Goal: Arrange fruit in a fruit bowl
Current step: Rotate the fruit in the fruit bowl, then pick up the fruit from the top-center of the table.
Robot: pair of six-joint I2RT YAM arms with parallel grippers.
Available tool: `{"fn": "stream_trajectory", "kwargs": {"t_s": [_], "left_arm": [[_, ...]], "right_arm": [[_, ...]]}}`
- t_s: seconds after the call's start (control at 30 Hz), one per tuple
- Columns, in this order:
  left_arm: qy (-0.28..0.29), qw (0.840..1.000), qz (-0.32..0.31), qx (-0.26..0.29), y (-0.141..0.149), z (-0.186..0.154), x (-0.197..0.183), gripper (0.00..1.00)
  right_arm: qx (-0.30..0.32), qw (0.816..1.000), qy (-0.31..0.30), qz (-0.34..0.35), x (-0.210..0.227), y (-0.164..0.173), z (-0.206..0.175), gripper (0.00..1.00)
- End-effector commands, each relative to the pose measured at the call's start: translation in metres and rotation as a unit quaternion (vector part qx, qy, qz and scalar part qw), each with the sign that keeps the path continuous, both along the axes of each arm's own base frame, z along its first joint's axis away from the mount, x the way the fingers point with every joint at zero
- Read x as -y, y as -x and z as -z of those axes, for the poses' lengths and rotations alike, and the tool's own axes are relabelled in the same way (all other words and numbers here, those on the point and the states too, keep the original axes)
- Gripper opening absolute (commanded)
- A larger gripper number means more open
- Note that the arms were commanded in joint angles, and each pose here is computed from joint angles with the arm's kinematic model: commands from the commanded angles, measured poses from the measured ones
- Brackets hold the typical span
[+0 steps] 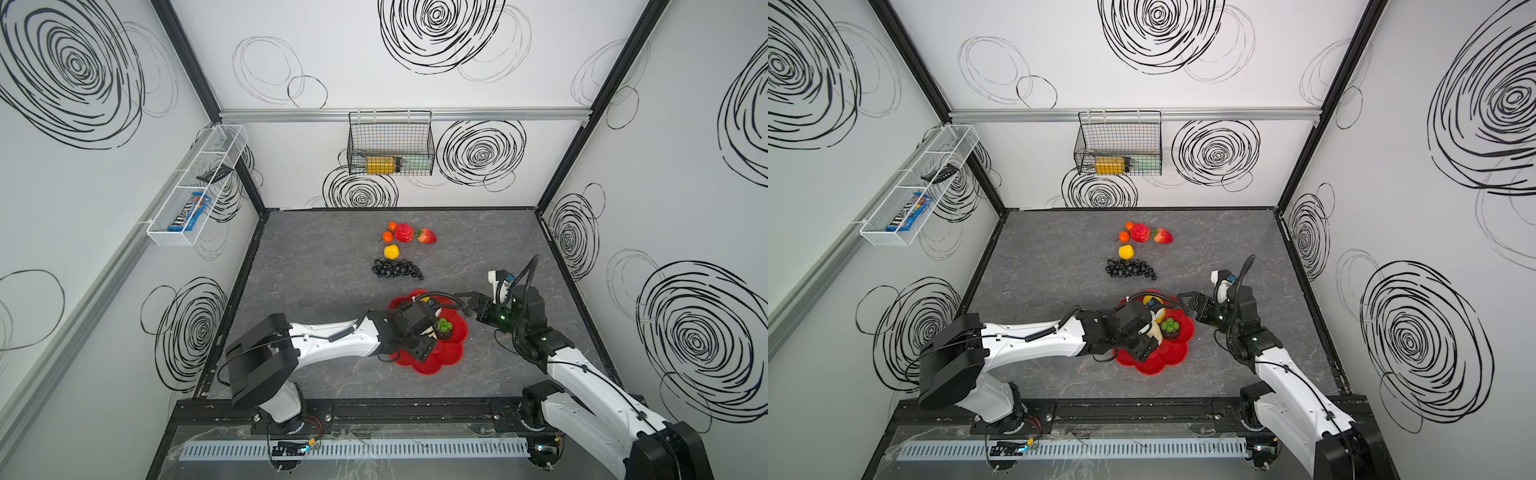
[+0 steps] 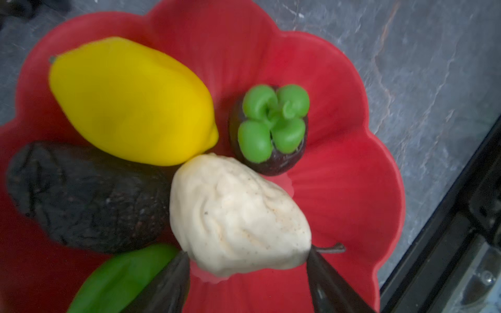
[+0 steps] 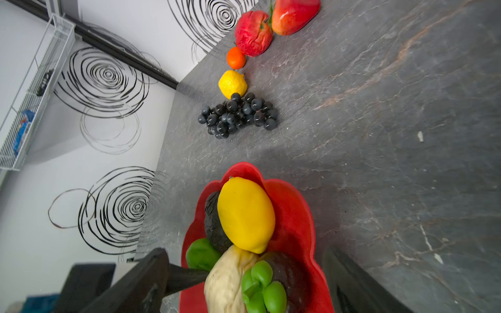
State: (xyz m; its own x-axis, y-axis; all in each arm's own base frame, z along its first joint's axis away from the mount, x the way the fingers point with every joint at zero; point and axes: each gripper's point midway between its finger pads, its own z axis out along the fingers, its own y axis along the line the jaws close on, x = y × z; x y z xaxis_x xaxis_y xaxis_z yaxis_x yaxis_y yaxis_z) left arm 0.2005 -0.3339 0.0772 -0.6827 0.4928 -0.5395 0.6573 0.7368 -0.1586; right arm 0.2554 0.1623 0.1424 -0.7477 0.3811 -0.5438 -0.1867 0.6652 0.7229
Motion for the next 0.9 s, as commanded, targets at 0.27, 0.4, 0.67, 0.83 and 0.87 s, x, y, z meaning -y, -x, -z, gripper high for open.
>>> {"fn": "stream_trajectory", "kwargs": {"t_s": [0.27, 0.4, 0.67, 0.83, 0.87], "left_arm": [[0.055, 0.997, -0.047, 0.022, -0.022, -0.013, -0.013, 0.69], [0.066, 0.995, -0.066, 0.043, -0.035, -0.024, -0.016, 0.69], [0.082, 0.991, -0.080, 0.065, -0.051, -0.043, -0.014, 0.68], [0.074, 0.991, -0.087, 0.069, -0.057, -0.040, -0.018, 0.68], [0.071, 0.991, -0.089, 0.071, -0.057, -0.040, -0.019, 0.68]], "right_arm": [[0.019, 0.998, 0.037, -0.051, -0.027, 0.039, -0.016, 0.82], [0.019, 0.998, 0.040, -0.055, -0.030, 0.042, -0.015, 0.82], [0.020, 0.997, 0.042, -0.059, -0.036, 0.040, -0.013, 0.82], [0.022, 0.997, 0.044, -0.058, -0.036, 0.039, -0.012, 0.83], [0.023, 0.997, 0.045, -0.057, -0.035, 0.039, -0.012, 0.83]]}}
